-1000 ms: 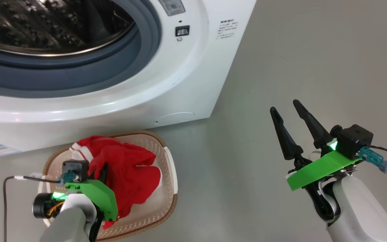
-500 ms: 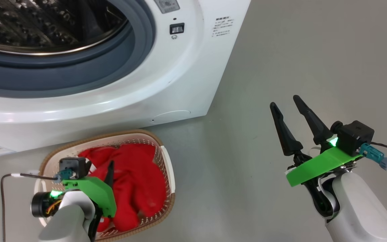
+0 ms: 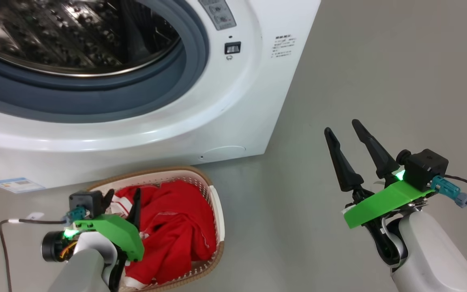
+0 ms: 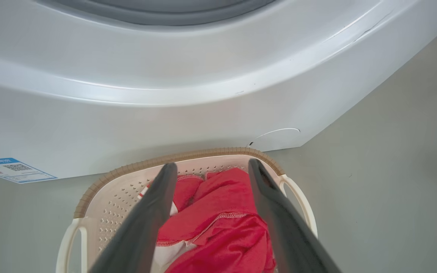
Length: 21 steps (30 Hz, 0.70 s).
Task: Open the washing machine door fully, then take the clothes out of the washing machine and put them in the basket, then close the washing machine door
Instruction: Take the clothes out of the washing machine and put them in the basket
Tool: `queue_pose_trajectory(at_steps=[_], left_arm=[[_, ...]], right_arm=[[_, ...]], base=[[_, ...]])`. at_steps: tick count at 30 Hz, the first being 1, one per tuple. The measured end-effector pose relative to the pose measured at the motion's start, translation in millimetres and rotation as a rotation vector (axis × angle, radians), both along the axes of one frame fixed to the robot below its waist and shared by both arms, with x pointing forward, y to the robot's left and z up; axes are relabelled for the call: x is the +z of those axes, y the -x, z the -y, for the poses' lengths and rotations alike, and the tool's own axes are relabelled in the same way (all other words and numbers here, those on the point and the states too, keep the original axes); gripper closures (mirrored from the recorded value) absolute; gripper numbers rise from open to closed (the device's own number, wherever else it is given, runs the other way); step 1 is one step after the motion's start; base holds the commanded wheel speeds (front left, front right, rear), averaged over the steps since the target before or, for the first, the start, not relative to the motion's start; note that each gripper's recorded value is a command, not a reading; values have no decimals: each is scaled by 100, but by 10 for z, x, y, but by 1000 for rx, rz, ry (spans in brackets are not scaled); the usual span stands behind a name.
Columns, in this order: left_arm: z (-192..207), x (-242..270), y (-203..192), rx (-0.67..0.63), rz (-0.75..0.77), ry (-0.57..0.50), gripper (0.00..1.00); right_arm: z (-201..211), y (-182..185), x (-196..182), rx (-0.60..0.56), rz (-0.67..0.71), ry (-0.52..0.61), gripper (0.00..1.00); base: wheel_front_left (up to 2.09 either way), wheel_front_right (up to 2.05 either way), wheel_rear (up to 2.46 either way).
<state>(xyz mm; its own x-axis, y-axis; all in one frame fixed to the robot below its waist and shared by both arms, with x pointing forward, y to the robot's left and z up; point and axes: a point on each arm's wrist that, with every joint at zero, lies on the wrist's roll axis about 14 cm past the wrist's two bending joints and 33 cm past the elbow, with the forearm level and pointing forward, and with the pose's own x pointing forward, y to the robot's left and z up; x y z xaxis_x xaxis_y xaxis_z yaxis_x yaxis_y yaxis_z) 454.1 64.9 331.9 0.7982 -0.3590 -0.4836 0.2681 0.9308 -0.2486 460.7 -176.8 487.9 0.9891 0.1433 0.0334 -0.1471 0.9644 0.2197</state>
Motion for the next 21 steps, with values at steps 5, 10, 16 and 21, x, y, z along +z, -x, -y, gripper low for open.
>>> queue_pose_trajectory(at_steps=[5, 10, 16, 21], left_arm=[[-108, 181, -17, 22, 66, -2, 0], [-230, 377, -26, 66, 134, 5, 0], [-313, 615, 25, 105, 211, 29, 0], [-381, 778, 109, 124, 266, 27, 0]], right_arm=[[-62, 45, 31, 14, 5, -7, 0], [-115, 94, 59, 26, 9, -13, 0], [-180, 121, 156, 42, 32, -17, 0], [-226, 216, 139, 53, 23, -21, 0]], base=[[0, 0, 0], [0, 0, 0], [0, 0, 0], [0, 0, 0]])
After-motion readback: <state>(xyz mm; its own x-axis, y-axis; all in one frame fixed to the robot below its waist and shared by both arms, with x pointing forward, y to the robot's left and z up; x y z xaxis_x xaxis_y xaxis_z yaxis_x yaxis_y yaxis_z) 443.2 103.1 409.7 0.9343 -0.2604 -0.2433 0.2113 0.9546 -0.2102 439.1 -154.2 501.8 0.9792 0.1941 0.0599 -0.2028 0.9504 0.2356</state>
